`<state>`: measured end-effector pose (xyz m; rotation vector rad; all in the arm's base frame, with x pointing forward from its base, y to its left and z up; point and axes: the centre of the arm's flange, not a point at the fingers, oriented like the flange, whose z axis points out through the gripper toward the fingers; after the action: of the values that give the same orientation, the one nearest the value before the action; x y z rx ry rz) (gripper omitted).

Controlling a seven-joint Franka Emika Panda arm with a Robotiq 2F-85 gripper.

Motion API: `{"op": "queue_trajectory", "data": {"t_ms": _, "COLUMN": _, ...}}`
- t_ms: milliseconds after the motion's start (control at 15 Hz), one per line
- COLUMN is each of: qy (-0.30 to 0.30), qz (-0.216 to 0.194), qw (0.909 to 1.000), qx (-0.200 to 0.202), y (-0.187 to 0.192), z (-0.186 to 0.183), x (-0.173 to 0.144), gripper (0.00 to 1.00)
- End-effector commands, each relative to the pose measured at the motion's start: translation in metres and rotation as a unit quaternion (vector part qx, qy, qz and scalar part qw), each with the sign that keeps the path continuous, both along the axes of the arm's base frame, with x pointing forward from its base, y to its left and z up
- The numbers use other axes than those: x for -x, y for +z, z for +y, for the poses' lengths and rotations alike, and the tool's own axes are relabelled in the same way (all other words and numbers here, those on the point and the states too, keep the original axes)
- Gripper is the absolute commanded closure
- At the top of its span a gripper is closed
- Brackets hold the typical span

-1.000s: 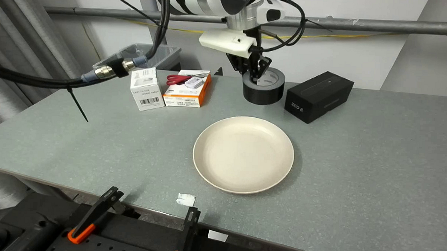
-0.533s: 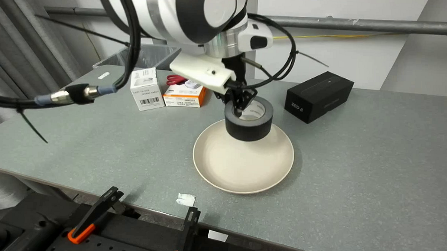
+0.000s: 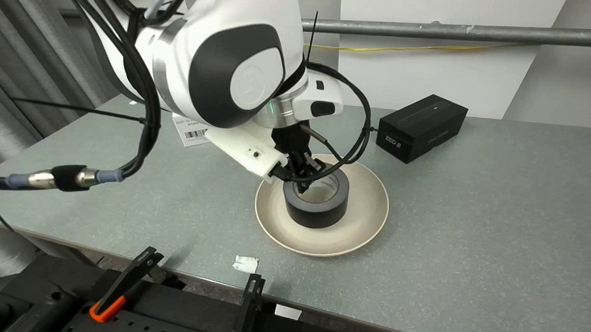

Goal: Put the masking tape on the plate

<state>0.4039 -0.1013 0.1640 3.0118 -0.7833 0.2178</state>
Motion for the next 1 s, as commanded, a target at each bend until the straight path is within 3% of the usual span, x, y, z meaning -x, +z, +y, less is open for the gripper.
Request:
{"op": "queue_trajectory", "data": {"t_ms": 0, "qy": -0.041, "qz": -0.031, "qw": 0.9986, "qx": 0.011, "y": -0.022, "z": -0.005, "x": -0.014, "gripper": 0.94}}
{"op": "queue_trajectory", "data": {"t_ms": 200, "qy": -0.058, "qz": -0.04, "qw": 0.9974, "qx": 0.016, "y": -0.037, "z": -0.01, "x": -0.023, "gripper": 0.94}}
{"op": "queue_trajectory", "data": {"t_ms": 267, "qy": -0.065, "qz": -0.041, "qw": 0.9969, "qx": 0.016, "y": -0.04, "z": -0.012, "x": -0.025, "gripper": 0.49}}
{"op": "queue_trajectory", "data": {"t_ms": 400, "qy": -0.068, "qz": -0.042, "qw": 0.9966, "qx": 0.016, "y": -0.041, "z": -0.016, "x": -0.029, "gripper": 0.43}}
{"op": "queue_trajectory", "data": {"t_ms": 733, "qy": -0.074, "qz": -0.041, "qw": 0.9964, "qx": 0.012, "y": -0.041, "z": -0.031, "x": -0.035, "gripper": 0.03}}
{"op": "queue_trajectory", "data": {"t_ms": 933, "qy": -0.082, "qz": -0.039, "qw": 0.9958, "qx": 0.011, "y": -0.038, "z": -0.04, "x": -0.034, "gripper": 0.0}}
